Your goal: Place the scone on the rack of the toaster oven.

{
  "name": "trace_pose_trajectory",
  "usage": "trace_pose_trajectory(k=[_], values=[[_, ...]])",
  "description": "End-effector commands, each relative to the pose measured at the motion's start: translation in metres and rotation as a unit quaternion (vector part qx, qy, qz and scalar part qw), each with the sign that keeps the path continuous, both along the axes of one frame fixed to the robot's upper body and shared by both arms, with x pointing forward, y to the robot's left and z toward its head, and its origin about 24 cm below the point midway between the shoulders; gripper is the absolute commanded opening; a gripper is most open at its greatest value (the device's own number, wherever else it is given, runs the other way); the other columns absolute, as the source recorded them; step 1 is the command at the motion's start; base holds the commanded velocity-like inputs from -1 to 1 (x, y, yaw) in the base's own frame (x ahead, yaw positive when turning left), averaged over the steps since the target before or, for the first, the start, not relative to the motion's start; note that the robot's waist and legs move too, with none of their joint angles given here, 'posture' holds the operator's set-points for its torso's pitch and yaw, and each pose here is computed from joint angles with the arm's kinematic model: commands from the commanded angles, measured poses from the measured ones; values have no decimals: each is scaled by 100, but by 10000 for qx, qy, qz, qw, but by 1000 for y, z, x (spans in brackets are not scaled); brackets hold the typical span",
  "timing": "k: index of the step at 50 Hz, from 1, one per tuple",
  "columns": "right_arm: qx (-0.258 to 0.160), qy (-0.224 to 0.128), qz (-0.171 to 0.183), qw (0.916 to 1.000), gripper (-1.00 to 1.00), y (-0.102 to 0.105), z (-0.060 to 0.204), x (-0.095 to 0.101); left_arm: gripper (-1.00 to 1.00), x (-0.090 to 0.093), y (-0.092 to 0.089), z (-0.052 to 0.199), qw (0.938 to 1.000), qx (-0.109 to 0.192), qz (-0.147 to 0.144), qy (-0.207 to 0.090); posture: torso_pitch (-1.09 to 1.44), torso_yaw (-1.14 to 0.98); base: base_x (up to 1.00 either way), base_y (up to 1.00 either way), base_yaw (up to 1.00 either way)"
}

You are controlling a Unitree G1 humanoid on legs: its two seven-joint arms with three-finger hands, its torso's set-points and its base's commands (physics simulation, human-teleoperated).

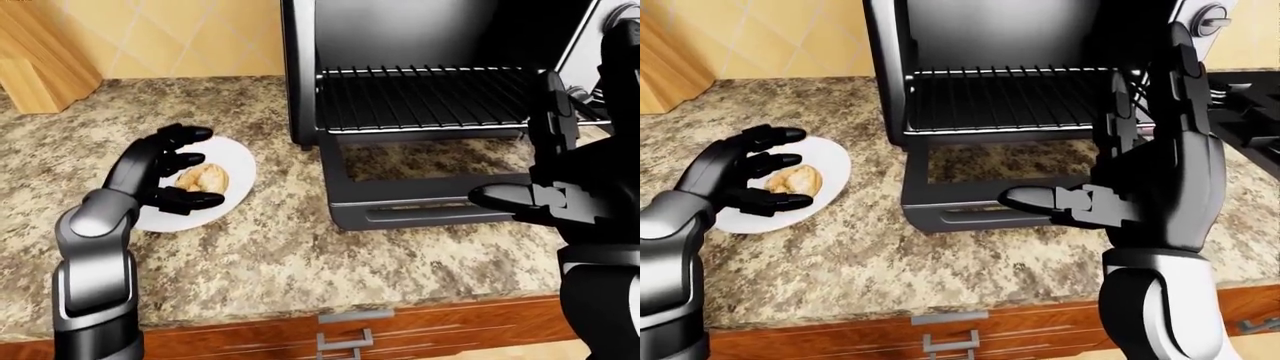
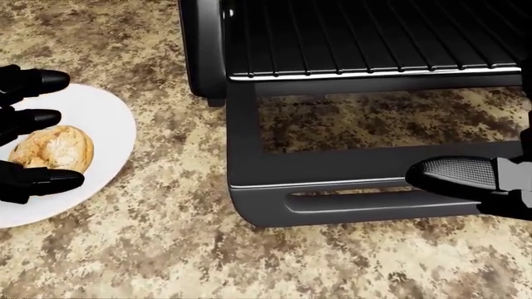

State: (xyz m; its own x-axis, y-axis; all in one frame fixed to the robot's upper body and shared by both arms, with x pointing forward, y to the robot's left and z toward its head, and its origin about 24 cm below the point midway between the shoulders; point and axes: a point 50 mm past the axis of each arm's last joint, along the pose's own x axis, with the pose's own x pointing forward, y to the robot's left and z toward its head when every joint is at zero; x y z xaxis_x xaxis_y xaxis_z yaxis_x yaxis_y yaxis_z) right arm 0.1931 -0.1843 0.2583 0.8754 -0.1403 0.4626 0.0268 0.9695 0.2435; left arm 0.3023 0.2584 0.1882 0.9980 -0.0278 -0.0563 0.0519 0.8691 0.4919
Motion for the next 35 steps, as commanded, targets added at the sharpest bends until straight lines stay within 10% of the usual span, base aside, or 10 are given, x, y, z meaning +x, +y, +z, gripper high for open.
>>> trace_pose_trajectory(k=[1,12,20,35], values=[[-24,-295,-18,9996,100,0,7,-4,37,-2,0,17,9990,171,-3,-402,0,0,0,0,0],[-28,-292,-13,9996,100,1,7,-5,32,-3,4,10,9992,202,27,-357,0,0,0,0,0],[-36,-291,-11,9996,100,1,7,-5,-38,-4,3,14,9990,198,24,-401,0,0,0,0,0],[-38,-306,-9,9995,100,1,9,-5,-94,-1,0,28,9981,116,55,-604,0,0,0,0,0]])
